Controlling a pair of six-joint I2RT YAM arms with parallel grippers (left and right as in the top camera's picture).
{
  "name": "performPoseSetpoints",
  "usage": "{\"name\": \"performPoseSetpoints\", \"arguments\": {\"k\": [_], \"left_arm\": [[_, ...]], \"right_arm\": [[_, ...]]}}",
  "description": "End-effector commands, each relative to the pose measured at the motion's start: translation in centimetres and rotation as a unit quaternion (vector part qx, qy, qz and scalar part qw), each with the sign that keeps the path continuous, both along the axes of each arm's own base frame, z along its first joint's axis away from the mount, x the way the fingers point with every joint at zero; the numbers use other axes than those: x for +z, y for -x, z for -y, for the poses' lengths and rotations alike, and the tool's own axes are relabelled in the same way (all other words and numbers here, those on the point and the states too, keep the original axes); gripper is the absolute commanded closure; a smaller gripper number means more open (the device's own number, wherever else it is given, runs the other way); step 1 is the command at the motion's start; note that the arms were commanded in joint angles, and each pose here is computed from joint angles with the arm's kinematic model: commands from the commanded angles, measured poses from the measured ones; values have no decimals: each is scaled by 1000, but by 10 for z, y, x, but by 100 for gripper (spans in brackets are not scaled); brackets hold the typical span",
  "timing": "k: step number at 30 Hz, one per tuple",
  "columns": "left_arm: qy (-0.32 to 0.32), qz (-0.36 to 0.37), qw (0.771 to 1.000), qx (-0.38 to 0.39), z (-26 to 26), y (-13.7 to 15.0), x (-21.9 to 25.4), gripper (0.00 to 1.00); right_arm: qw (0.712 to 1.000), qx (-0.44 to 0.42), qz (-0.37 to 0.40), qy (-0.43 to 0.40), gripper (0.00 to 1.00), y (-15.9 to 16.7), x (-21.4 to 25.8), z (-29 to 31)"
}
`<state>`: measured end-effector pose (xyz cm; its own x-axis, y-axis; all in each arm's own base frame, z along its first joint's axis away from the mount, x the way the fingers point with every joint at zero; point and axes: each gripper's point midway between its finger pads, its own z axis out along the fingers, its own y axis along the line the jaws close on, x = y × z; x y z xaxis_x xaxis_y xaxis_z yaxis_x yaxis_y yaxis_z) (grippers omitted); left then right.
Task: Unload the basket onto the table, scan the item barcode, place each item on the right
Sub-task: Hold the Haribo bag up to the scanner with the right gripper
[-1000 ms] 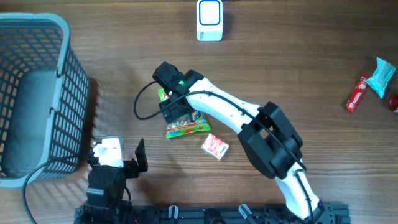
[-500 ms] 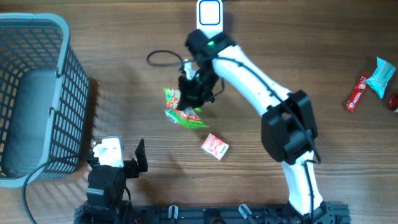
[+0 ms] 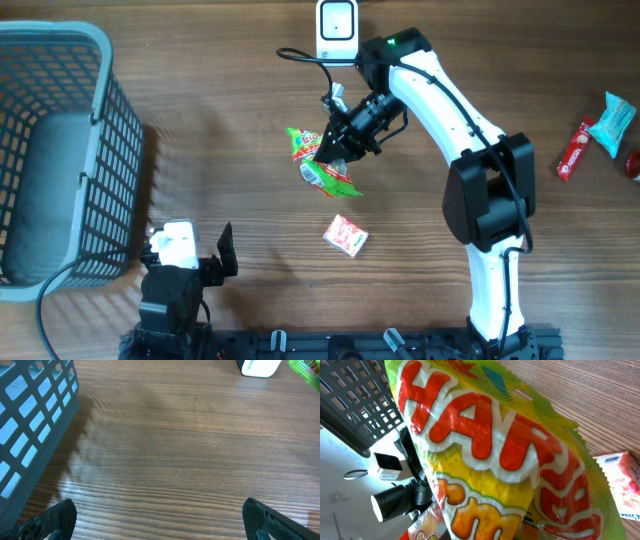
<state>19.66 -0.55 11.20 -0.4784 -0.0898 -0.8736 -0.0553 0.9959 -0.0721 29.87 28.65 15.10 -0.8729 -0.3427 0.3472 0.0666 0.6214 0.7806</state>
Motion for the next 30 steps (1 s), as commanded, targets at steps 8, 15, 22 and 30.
{"name": "performPoseSetpoints", "arguments": {"k": [8, 15, 22, 30], "left_arm": [[1, 1, 1000, 11, -3, 0, -1, 0], [1, 1, 1000, 11, -3, 0, -1, 0], [1, 1, 1000, 11, -3, 0, -1, 0], [1, 1, 1000, 11, -3, 0, -1, 0]], "right_arm": [[871, -143, 206, 422, 96, -98, -69, 105], [751, -380, 366, 398, 95, -219, -35, 107], [643, -442, 533, 328, 95, -304, 17, 100], [599, -423, 598, 325, 95, -333, 10, 95]]}}
